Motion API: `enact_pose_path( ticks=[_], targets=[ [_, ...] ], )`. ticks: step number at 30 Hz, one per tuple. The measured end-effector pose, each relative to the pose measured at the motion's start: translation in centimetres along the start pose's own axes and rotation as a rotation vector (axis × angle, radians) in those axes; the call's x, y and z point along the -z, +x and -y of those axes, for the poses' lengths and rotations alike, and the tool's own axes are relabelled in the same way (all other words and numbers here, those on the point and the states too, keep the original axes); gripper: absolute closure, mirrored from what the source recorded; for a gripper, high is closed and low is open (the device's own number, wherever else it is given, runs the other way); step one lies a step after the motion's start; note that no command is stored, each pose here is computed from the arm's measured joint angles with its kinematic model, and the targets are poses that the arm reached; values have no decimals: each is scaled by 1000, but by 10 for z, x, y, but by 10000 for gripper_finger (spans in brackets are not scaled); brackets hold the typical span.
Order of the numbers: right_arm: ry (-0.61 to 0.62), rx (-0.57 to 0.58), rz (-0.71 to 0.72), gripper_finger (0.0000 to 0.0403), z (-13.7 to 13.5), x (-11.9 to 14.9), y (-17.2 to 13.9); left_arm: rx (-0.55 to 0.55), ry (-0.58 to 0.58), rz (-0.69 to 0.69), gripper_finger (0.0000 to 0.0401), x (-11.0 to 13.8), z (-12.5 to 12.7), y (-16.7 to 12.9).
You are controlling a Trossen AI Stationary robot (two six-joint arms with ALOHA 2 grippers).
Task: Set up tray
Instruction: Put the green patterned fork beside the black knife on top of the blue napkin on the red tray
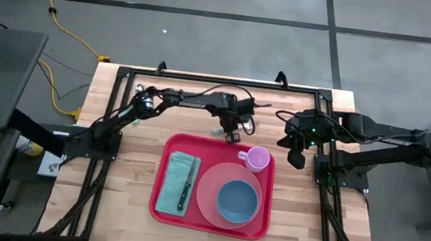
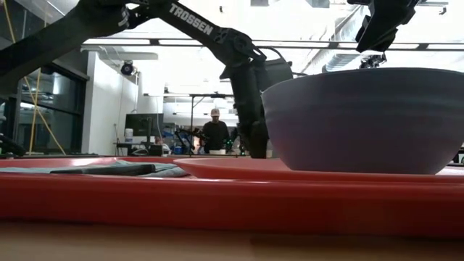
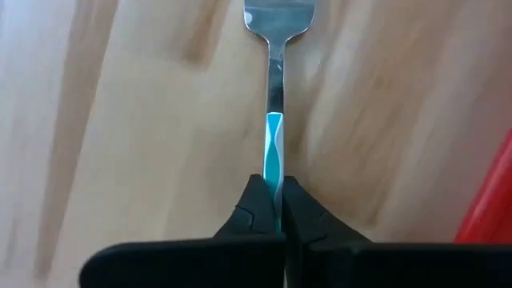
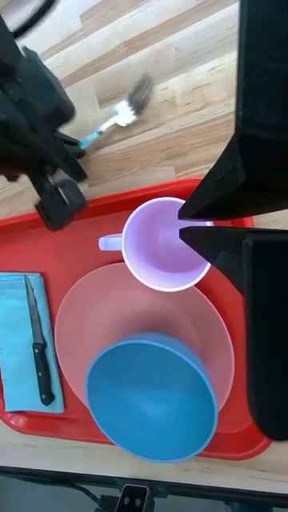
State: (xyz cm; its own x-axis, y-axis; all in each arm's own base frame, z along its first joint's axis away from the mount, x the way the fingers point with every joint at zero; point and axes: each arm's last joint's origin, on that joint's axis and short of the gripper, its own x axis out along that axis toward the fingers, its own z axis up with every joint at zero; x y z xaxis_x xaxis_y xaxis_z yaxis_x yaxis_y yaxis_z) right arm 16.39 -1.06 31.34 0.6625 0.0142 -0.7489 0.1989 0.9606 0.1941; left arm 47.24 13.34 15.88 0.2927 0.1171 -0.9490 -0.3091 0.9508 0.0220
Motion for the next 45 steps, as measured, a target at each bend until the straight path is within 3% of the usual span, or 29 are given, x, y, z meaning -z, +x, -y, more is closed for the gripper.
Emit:
enact_pose_path(
  ticks=[3, 9, 17, 26, 30, 36, 45],
  targets=[
    [0, 1, -3, 403, 0, 0, 0, -27, -17, 20, 386, -2, -7, -12],
    [-5, 3, -10, 403, 0, 1, 0, -58, -67, 92, 386, -4, -15, -68],
    [-26, 6, -11, 403, 0, 1, 0, -73, -255, 101, 386, 15, -17, -148],
    [-46, 6, -7, 403, 0, 2, -2, -381, -536, -23, 386, 77, 1, -233],
    [-54, 5, -3, 403, 0, 2, -3, -393, -592, 54, 386, 95, 21, -255],
    [-72, -20, -4, 403, 0, 3, -4, -403, -662, 55, 386, 119, 54, -249],
    [-102, -33, 1, 403, 0, 5, -8, -363, -806, -143, 386, 179, 137, -191]
  ],
)
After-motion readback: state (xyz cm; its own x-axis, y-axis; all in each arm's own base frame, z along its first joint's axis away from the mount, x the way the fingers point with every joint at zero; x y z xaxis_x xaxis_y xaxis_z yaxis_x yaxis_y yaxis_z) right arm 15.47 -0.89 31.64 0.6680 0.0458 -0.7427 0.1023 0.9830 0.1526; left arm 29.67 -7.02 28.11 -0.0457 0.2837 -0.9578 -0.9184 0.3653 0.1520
